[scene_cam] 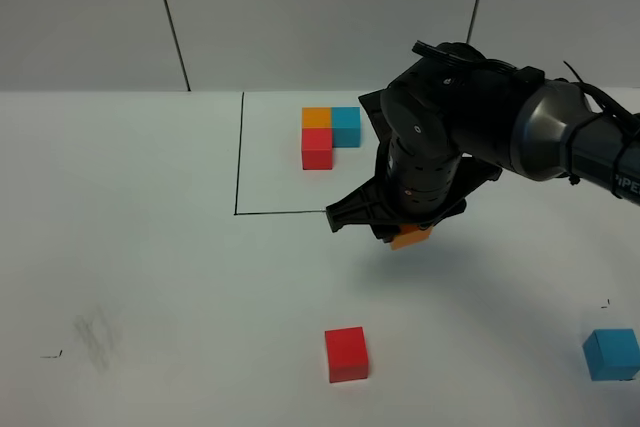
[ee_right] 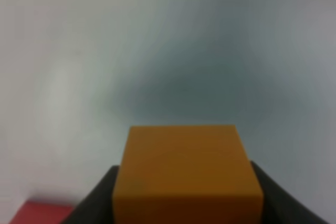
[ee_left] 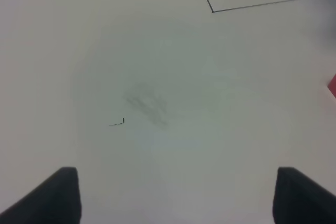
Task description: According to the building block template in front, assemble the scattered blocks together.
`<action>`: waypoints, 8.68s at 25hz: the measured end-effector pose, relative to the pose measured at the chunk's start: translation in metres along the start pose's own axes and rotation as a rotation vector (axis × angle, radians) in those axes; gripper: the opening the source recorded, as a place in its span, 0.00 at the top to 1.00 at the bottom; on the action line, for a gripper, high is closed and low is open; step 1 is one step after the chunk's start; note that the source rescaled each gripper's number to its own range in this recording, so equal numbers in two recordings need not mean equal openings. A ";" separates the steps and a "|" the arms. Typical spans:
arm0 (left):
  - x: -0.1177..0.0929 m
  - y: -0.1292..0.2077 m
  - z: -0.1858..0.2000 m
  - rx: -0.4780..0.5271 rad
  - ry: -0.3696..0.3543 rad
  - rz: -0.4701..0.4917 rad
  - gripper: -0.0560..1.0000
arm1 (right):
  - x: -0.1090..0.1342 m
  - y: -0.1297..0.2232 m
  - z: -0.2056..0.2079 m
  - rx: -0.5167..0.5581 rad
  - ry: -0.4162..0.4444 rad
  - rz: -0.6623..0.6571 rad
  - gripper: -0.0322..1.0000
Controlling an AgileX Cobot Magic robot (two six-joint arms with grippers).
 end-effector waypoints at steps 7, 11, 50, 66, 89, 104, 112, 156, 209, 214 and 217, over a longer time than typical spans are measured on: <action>0.000 0.000 0.000 0.000 0.000 0.000 0.01 | 0.011 -0.002 0.001 -0.008 -0.081 -0.079 0.97; 0.000 0.000 0.000 0.000 0.000 0.000 0.01 | 0.010 0.001 0.000 0.009 -0.075 -0.125 0.97; 0.000 0.000 0.000 0.000 0.000 0.000 0.01 | 0.022 0.013 -0.040 0.127 -0.100 -0.087 0.97; 0.000 0.000 0.000 0.000 0.000 0.000 0.01 | 0.055 0.030 -0.065 0.151 -0.101 0.018 0.97; 0.000 0.000 0.000 0.000 0.000 0.000 0.01 | 0.055 0.036 -0.064 0.171 -0.044 0.002 0.97; 0.004 0.001 0.000 0.005 -0.028 -0.011 0.01 | 0.062 0.040 -0.067 0.205 -0.087 -0.043 0.97; 0.006 0.001 0.000 0.009 -0.045 -0.019 0.01 | 0.064 0.041 -0.075 0.210 -0.097 -0.053 0.97; 0.015 0.002 0.001 0.021 -0.115 -0.047 0.01 | 0.071 0.041 -0.087 0.204 -0.140 0.004 0.97; 0.015 0.002 0.001 0.021 -0.115 -0.047 0.01 | -0.086 0.028 0.222 -0.414 0.287 0.233 0.38; 0.015 0.002 0.001 0.021 -0.115 -0.047 0.01 | -0.144 0.039 0.247 -0.445 0.319 0.056 0.39; 0.015 0.002 0.001 0.021 -0.115 -0.047 0.01 | -0.177 0.052 0.238 -0.380 0.329 -0.031 0.39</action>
Point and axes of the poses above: a point on each arm's last joint axis where the gripper is mounted, z pointing back along that axis away from the gripper, x along the wrist's bending axis when the last joint is at zero, y = z × x, the point moved 4 cm from there along -z, pointing out along that axis toward the gripper, and after that the axes turned 1 degree about -z, right-handed, at the moved point
